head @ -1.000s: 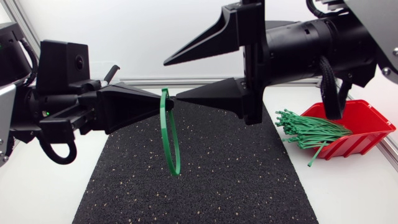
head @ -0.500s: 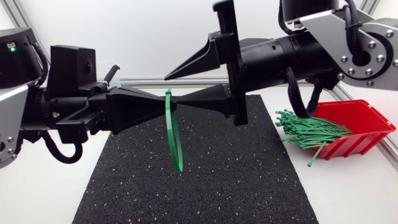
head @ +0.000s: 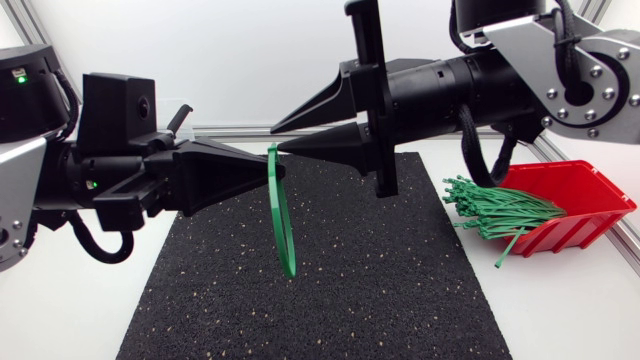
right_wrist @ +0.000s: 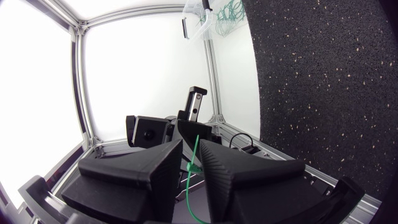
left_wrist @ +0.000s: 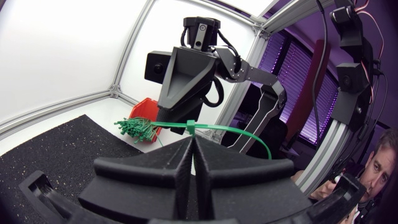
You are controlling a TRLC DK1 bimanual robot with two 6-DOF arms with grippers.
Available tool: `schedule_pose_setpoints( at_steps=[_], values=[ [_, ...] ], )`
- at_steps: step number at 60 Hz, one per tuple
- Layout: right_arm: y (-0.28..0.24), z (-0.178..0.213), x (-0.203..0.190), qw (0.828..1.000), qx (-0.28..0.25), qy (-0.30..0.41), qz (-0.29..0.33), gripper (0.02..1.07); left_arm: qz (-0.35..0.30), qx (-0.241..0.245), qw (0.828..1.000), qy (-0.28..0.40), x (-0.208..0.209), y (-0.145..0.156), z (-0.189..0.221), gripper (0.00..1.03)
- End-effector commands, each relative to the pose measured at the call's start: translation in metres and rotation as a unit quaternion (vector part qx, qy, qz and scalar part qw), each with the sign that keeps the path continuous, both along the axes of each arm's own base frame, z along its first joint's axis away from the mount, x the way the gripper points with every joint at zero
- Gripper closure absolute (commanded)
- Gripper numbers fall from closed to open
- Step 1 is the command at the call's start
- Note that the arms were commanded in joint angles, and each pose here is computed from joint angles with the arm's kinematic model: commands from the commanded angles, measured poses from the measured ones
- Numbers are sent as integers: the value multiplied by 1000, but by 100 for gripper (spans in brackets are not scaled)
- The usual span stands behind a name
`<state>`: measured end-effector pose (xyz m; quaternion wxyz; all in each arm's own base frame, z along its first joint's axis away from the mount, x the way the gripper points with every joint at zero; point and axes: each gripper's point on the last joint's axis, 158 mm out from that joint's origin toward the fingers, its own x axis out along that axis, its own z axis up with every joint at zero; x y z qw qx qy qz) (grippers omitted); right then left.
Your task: Take a green cable tie from the red box, thread the tail through the head to close it, then place it in the transparent bin on the left.
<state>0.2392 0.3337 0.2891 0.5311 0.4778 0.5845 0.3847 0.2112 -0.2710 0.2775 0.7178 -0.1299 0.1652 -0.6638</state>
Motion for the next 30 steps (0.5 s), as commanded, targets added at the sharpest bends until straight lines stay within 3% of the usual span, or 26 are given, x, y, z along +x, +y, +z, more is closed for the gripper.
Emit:
schedule_pose_setpoints(
  at_steps=[1, 30],
  values=[
    [2, -1, 5, 1000, 0, -4, -2, 83, -8, 0, 1000, -9, -2, -3, 0, 100],
    [4, -5, -3, 1000, -3, -1, 6, 83, -9, 2, 1000, -7, -2, -4, -2, 100]
  ],
)
